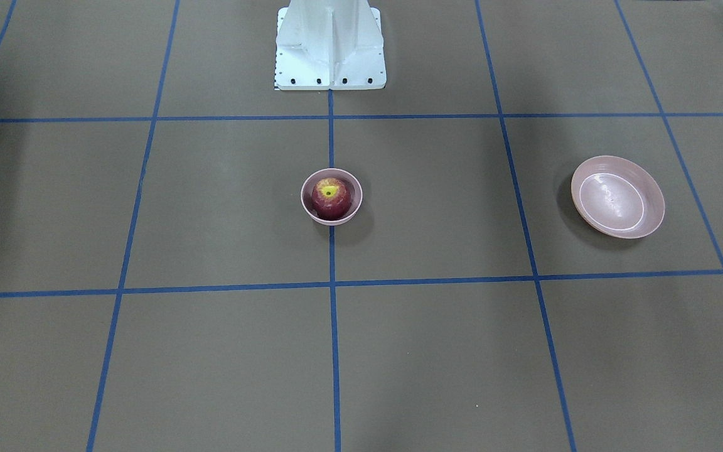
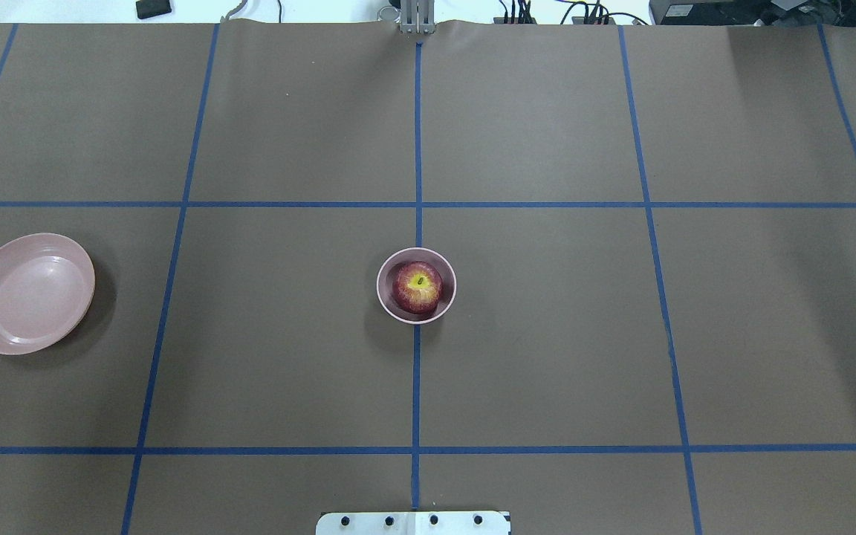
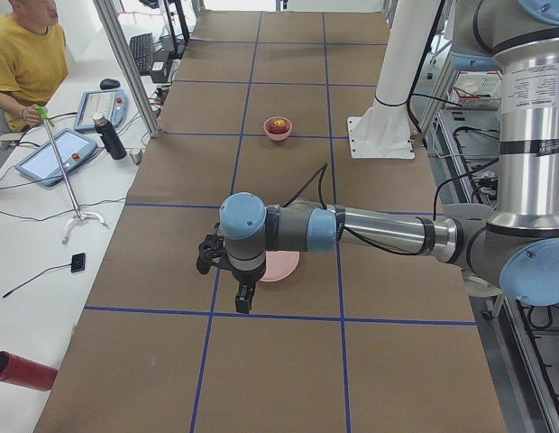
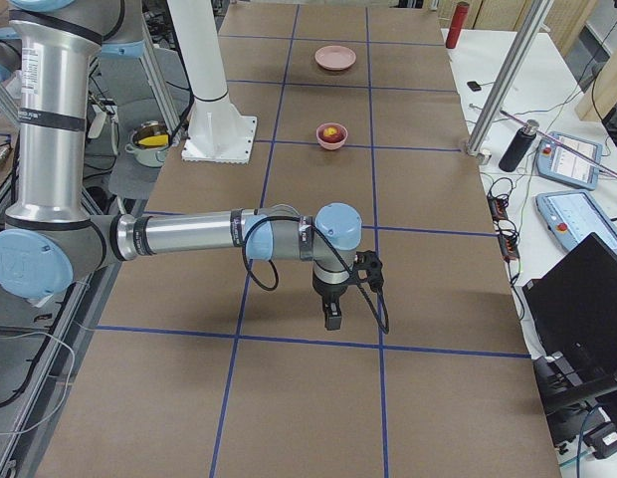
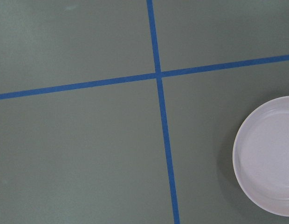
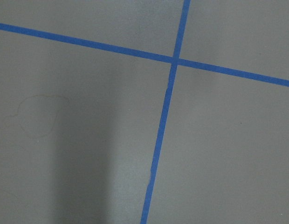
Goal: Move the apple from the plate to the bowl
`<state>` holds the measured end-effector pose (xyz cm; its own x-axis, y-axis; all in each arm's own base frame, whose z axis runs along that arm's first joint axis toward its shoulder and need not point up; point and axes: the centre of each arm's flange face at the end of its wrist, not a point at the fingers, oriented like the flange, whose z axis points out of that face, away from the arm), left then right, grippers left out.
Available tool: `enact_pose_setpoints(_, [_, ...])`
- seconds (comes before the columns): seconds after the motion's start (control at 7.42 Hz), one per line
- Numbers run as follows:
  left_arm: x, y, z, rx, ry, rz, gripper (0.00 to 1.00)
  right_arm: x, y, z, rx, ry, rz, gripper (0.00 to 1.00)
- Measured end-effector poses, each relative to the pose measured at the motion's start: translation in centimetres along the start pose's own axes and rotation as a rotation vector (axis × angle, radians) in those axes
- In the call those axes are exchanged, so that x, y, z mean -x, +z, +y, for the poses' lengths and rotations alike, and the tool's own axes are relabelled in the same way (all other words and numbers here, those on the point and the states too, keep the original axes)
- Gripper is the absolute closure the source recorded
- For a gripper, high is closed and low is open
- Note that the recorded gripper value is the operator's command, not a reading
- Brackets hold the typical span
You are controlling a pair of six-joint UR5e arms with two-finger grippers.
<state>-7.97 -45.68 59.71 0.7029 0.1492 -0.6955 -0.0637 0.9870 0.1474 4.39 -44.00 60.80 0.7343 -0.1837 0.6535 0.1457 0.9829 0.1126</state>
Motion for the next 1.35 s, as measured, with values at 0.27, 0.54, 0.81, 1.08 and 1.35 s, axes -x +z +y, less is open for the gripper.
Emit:
enact_pose_setpoints(0.27, [-0.07, -0.08, 0.14, -0.005, 0.002, 0.003, 0.02, 0.11, -0.16, -0.05, -0.003, -0.002, 0.0, 0.0])
enact_pose_setpoints(0.54, [0.13, 0.15, 0.57, 0.0, -0.004, 0.003, 0.02, 0.21, -0.29, -0.1, -0.006, -0.005, 0.0, 0.0])
enact_pose_setpoints(0.81, [0.18, 0.2, 0.66, 0.001, -0.006, 0.003, 0.02, 0.27, -0.33, -0.15, -0.007, -0.006, 0.0, 0.0])
enact_pose_setpoints(1.08, [0.09, 0.12, 0.65, -0.001, -0.004, 0.003, 0.02, 0.25, -0.28, -0.1, -0.006, -0.003, 0.0, 0.0])
enact_pose_setpoints(1.35, [0.14, 0.17, 0.71, 0.001, -0.006, 0.003, 0.02, 0.18, -0.2, -0.07, -0.004, -0.001, 0.0, 0.0])
